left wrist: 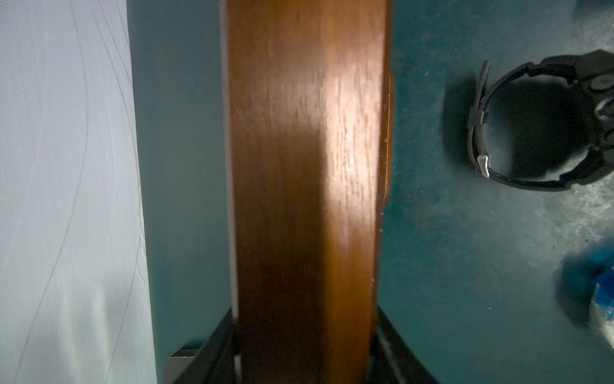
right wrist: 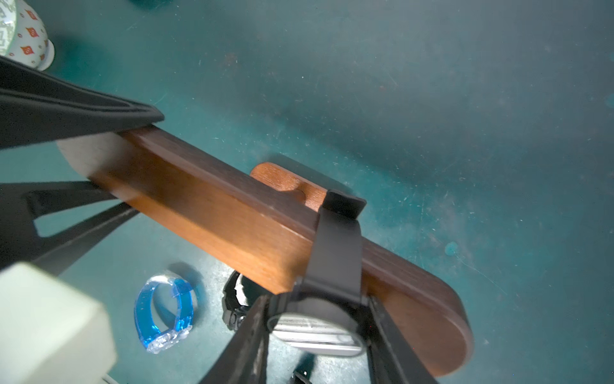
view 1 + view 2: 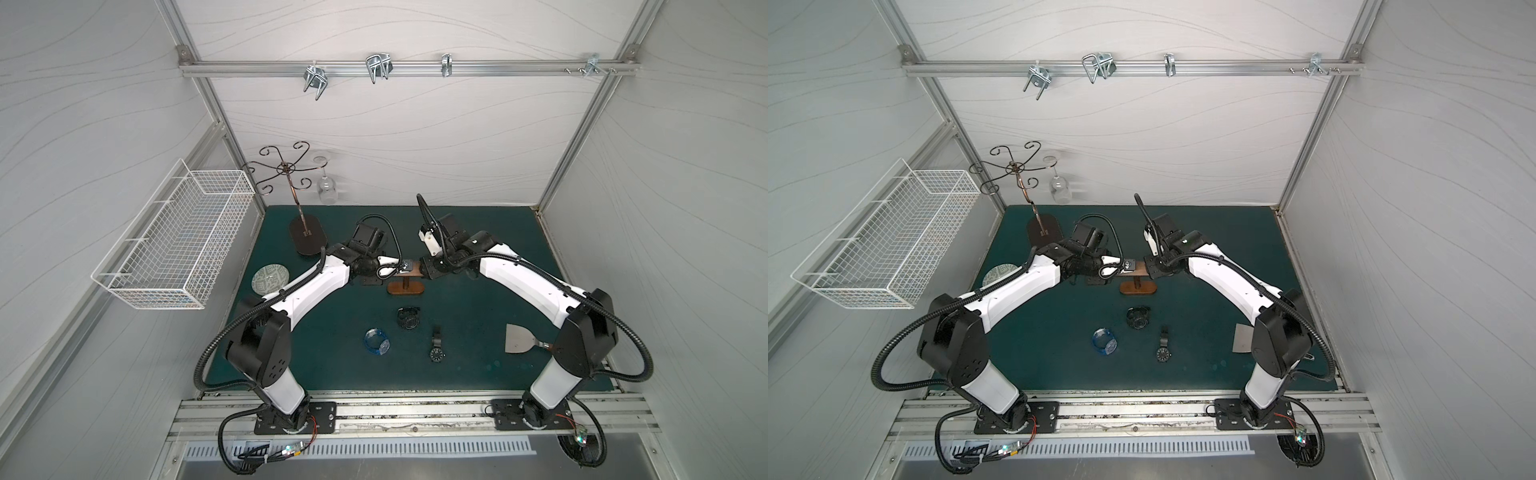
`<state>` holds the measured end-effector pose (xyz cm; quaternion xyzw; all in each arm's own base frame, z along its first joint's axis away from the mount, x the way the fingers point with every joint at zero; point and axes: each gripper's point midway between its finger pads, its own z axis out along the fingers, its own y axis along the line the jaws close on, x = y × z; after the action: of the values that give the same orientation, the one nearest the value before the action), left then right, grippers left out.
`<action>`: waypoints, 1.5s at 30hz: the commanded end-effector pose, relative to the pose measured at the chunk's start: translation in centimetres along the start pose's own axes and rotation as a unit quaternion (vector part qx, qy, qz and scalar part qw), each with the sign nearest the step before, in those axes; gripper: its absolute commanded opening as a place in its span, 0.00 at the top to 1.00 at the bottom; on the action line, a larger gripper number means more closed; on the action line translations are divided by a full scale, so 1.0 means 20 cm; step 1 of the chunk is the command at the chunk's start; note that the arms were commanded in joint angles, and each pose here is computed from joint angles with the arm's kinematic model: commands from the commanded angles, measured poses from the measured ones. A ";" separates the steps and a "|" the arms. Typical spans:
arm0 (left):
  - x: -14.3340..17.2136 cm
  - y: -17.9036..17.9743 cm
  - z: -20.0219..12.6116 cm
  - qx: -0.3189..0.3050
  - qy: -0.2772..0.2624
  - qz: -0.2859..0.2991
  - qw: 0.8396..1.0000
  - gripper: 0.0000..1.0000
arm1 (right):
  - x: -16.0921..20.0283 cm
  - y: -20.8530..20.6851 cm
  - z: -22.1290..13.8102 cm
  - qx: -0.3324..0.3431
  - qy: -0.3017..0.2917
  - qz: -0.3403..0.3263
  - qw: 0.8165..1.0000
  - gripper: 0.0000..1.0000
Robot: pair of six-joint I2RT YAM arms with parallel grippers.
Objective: Place watch on stand
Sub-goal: Place the watch on the stand.
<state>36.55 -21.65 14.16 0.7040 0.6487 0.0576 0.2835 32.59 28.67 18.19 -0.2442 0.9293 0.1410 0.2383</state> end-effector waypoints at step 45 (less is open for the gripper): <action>0.07 -0.16 0.04 0.061 0.013 0.005 0.998 0.49 | -0.02 0.13 0.09 -0.025 0.020 -0.013 0.999 0.63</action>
<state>36.61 -21.57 14.14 0.7016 0.6507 0.0533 0.2854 32.30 31.22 18.06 -0.2598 0.9249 0.1575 0.2287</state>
